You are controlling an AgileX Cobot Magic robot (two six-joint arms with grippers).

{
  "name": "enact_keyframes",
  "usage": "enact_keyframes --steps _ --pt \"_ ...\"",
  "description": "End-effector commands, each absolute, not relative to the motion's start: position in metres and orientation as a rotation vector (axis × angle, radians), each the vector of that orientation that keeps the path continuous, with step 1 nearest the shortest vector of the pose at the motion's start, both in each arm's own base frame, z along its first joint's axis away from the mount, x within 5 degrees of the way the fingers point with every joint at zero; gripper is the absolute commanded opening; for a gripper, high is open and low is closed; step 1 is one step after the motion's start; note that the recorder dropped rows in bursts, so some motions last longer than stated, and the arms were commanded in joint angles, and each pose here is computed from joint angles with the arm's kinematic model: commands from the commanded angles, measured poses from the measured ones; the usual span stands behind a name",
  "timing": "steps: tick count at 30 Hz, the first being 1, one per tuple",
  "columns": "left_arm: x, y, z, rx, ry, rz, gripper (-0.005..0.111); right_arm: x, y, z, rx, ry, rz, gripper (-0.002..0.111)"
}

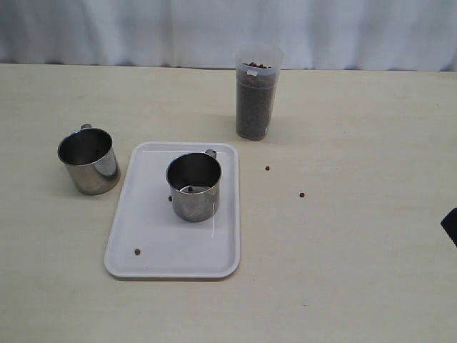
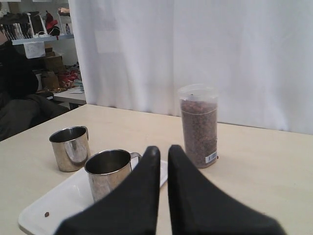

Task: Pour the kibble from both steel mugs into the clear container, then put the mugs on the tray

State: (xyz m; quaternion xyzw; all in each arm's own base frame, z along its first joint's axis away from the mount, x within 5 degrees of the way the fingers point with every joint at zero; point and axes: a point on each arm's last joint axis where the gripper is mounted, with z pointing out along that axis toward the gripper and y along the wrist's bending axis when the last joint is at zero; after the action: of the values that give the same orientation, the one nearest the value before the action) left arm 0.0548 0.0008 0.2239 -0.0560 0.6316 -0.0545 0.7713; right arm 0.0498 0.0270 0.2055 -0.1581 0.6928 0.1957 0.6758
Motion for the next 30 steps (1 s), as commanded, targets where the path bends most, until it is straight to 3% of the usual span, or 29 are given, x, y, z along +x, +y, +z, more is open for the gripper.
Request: enact_keyframes --steps 1,14,17,19,26,30 --pt "0.054 0.001 0.228 -0.123 1.314 -0.131 0.097 0.05 0.027 0.204 -0.361 1.561 0.439 0.005" --pt "0.052 0.0 0.233 -0.115 1.252 -0.135 0.097 0.05 0.027 0.204 -0.361 1.561 0.439 0.005" --pt "0.053 0.001 0.231 -0.124 1.284 -0.138 0.091 0.05 0.027 0.204 -0.361 1.561 0.439 0.005" --pt "0.054 0.001 0.226 -0.131 1.337 -0.135 0.076 0.05 0.027 0.204 -0.361 1.561 0.439 0.005" --pt "0.056 0.002 0.207 -0.077 1.554 -0.029 0.0 0.05 0.027 0.204 -0.361 1.561 0.439 0.005" --pt "0.056 0.002 0.205 -0.072 1.573 -0.018 0.0 0.05 0.027 0.204 -0.361 1.561 0.439 0.005"
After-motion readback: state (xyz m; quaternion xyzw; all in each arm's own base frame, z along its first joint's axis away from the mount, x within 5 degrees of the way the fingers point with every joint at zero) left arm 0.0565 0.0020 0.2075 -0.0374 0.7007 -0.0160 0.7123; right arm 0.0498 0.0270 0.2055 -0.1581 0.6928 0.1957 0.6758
